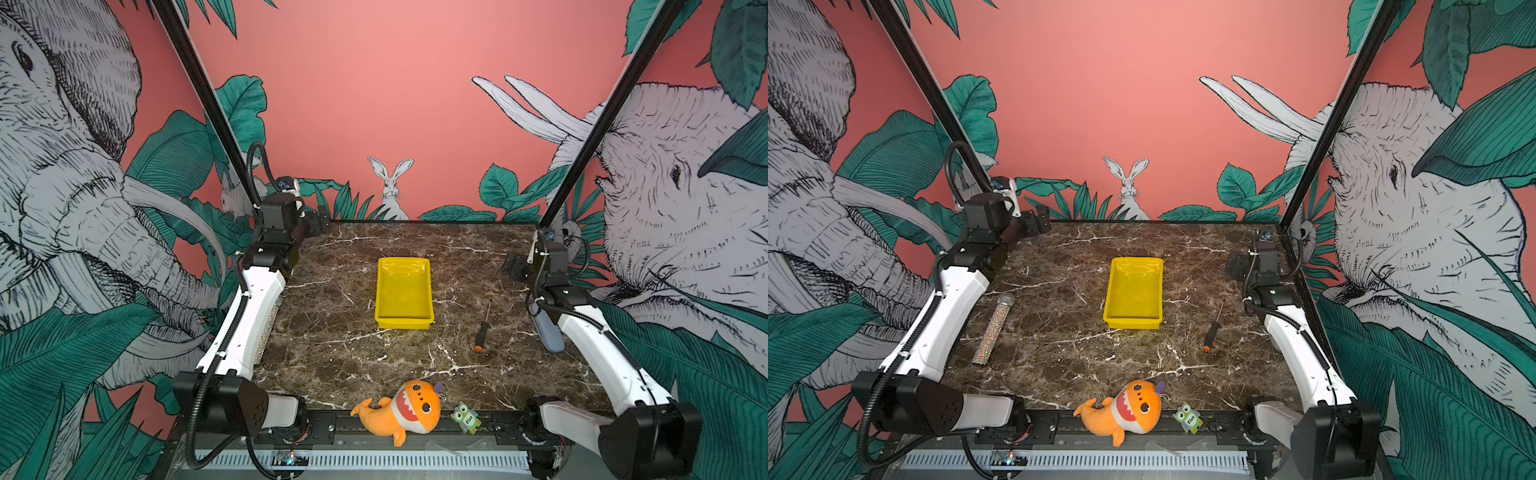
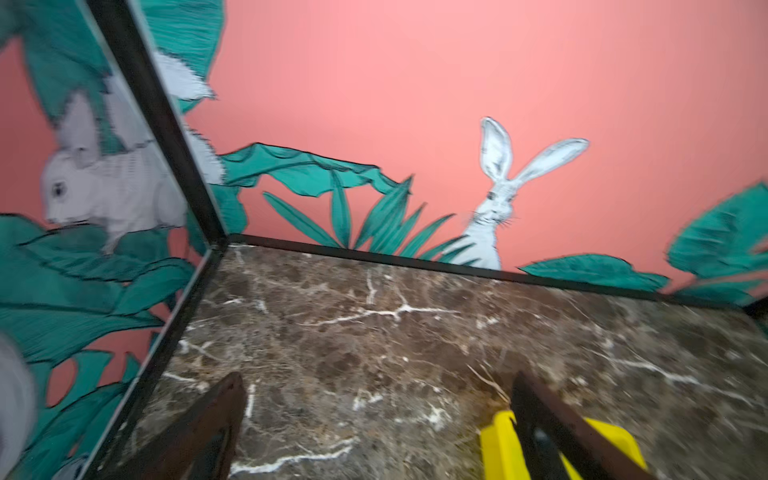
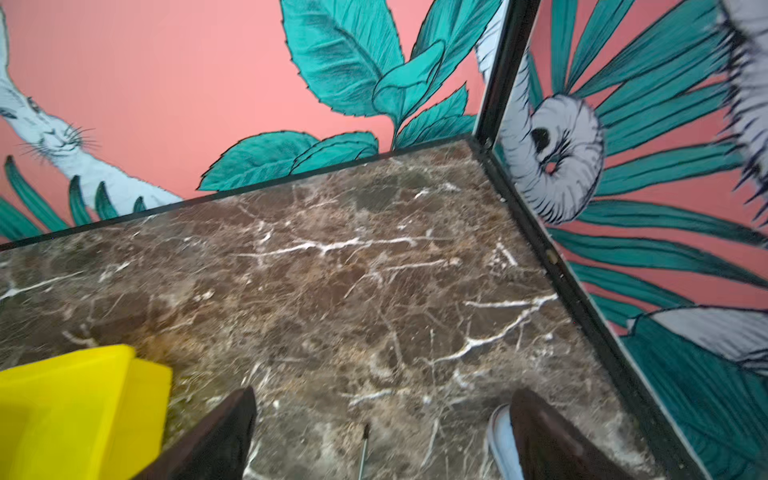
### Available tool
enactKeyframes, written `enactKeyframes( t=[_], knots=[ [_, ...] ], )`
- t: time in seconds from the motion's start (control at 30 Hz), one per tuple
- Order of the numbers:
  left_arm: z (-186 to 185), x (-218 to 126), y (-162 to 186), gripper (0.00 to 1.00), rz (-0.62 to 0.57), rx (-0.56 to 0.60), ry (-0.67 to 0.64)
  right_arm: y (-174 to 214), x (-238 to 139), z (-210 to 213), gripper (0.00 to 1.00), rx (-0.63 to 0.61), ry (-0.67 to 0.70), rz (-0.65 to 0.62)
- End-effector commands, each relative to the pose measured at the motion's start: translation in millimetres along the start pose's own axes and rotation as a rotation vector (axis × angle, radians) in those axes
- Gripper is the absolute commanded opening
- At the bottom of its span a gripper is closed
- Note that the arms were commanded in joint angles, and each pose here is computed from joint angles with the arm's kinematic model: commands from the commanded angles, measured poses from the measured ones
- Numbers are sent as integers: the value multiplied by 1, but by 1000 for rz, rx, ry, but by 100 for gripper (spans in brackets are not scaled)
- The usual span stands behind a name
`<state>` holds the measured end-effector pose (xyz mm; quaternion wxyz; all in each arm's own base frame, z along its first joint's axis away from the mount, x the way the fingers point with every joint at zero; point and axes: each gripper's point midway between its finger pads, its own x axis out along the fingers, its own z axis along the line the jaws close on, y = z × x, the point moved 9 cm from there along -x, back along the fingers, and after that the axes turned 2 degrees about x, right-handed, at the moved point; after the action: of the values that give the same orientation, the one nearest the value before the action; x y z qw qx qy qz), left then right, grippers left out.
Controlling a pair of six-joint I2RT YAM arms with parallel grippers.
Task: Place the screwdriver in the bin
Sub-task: 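Lower the right gripper onto the screwdriver handle and close it while the left arm rises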
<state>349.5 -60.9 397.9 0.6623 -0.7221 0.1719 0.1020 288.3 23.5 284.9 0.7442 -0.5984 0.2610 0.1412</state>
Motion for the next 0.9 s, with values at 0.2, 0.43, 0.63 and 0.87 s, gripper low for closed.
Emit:
enactKeyframes(
  t=[0.2,0.43,0.63,0.87],
  knots=[
    [-56,14,74,100,339,214,124,107,-21,11,86,26,61,444],
    [-55,10,73,100,329,190,117,143,-7,16,77,14,80,590],
    [-55,6,70,100,315,184,119,161,10,20,74,7,118,642],
    [-51,5,70,100,299,199,82,178,26,23,68,21,112,695]
  ],
)
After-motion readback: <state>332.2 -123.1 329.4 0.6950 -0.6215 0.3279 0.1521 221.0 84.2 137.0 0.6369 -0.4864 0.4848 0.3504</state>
